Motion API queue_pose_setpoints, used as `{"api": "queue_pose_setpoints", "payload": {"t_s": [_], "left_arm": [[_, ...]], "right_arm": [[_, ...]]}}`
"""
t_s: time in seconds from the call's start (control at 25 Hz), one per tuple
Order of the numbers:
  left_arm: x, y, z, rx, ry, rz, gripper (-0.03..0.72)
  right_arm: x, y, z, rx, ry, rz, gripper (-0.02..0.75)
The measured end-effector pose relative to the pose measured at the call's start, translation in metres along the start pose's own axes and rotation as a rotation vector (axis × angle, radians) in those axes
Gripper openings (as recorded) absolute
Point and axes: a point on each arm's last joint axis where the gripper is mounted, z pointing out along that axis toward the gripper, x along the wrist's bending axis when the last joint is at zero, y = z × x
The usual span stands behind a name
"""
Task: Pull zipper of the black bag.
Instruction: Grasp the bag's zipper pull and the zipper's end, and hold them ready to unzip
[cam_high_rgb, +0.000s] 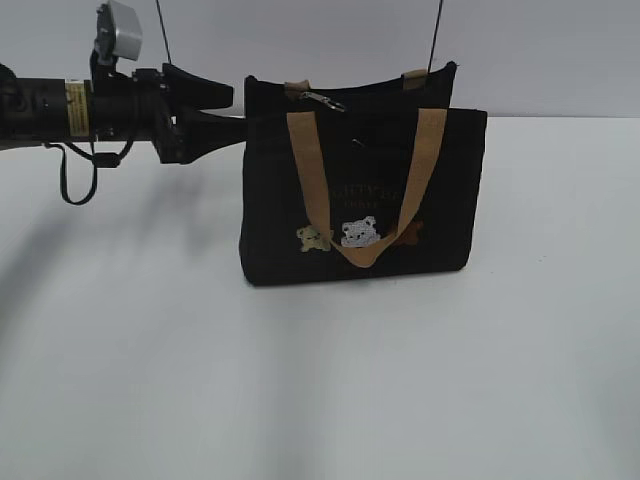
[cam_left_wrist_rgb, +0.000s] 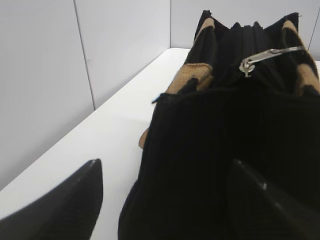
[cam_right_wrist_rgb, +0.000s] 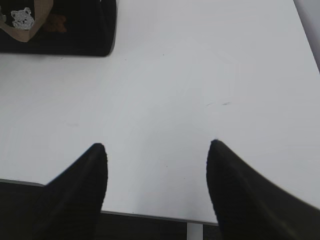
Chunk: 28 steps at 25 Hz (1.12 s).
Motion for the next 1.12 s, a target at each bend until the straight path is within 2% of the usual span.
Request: {"api": "queue_pose_setpoints", "payload": {"t_s": [0.16, 0.36, 0.44, 0.68, 0.8, 1.12], "left_arm": [[0.004, -0.004, 0.019, -0.006, -0.047, -0.001, 0.587], [0.007, -0.001, 0.03, -0.015, -0.064, 0.007, 0.524], [0.007, -0.002, 0.031, -0.011, -0.06, 0.006, 0.456], [0.008, -0.004, 0.032, 0.004, -0.046, 0.004, 0.129], [0.008, -0.004, 0.032, 0.006, -0.049, 0.006, 0.037], [0.007, -0.005, 0.032, 0.015, -0.06, 0.013, 0.034]], "right_arm": [[0.0, 0.0, 0.0, 0.0, 0.0, 0.0, 0.475], [0.0, 0.0, 0.0, 0.0, 0.0, 0.0, 0.475], [0.0, 0.0, 0.0, 0.0, 0.0, 0.0, 0.475], [0.0, 0.0, 0.0, 0.0, 0.0, 0.0, 0.475], [0.0, 0.0, 0.0, 0.0, 0.0, 0.0, 0.475], [0.0, 0.0, 0.0, 0.0, 0.0, 0.0, 0.475]]}}
